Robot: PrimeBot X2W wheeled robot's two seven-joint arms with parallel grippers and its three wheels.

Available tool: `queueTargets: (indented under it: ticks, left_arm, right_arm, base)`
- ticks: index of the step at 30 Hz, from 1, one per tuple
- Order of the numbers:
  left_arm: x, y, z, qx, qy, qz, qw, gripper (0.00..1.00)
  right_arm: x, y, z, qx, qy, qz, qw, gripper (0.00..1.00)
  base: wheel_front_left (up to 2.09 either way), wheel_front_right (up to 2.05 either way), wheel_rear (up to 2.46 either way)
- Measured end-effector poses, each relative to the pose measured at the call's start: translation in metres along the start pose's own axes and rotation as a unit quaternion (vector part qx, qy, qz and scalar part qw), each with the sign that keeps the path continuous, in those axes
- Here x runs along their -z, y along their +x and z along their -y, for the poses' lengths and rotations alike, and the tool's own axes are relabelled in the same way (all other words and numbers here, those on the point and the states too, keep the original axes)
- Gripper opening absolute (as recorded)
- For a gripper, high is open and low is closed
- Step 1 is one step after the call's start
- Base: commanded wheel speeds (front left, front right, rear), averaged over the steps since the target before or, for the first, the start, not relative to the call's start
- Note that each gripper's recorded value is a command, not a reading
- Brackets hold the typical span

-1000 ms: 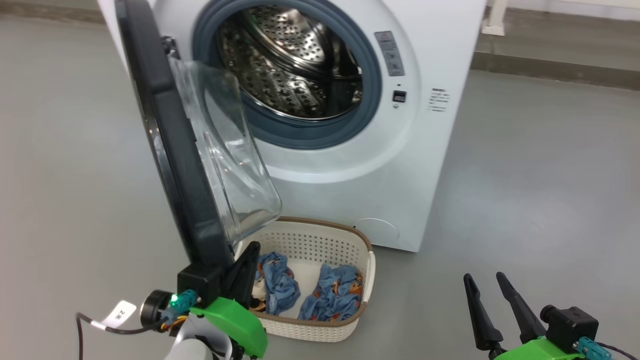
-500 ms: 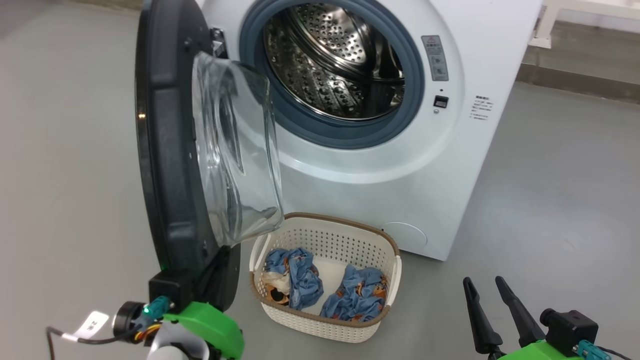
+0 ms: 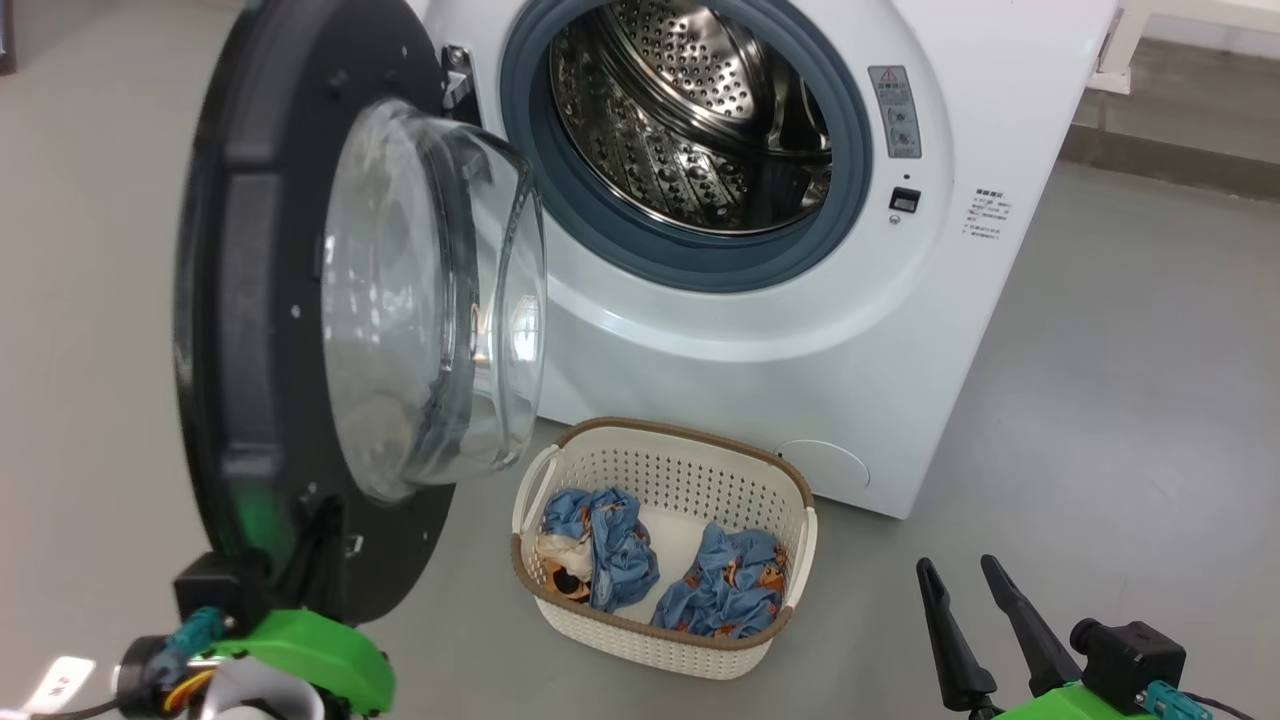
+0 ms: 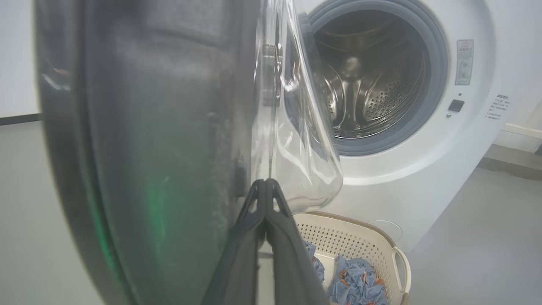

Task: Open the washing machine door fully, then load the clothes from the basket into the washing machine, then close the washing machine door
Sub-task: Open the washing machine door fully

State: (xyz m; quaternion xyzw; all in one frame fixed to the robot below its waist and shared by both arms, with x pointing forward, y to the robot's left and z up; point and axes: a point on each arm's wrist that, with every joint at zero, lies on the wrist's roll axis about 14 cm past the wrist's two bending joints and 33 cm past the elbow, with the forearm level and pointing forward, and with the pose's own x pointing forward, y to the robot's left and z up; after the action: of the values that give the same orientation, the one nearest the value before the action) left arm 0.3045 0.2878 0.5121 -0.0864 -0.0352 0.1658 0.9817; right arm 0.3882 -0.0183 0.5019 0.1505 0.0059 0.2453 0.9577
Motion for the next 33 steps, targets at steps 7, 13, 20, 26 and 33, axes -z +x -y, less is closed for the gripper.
queueTargets:
  ticks: [7,13,20,26,33]
  left_arm:
    - [-0.002,0.004,-0.029,-0.041,-0.003,0.001,0.999,0.0]
    - [-0.003,0.008,-0.052,-0.072,0.003,-0.002,0.997,0.0]
    - [-0.002,0.015,-0.063,-0.099,0.006,-0.002,0.995,0.0]
    - [-0.002,0.021,-0.084,-0.135,0.006,-0.002,0.991,0.0]
    - [-0.013,0.033,-0.115,-0.185,0.016,0.011,0.983,0.0]
  right_arm:
    - [0.01,0.001,0.005,0.004,0.002,-0.014,1.0,1.0]
    - [0.018,0.001,0.013,0.011,-0.003,-0.024,1.0,1.0]
    - [0.028,0.007,0.026,0.017,-0.007,-0.037,0.999,1.0]
    - [0.03,0.016,0.041,0.021,-0.015,-0.039,0.999,1.0]
    - [0.038,0.025,0.062,0.03,-0.026,-0.058,0.997,1.0]
  base:
    - [0.0,0.0,0.0]
    - [0.0,0.0,0.0]
    - [0.0,0.0,0.0]
    - [0.0,0.0,0.0]
    - [0.0,0.0,0.0]
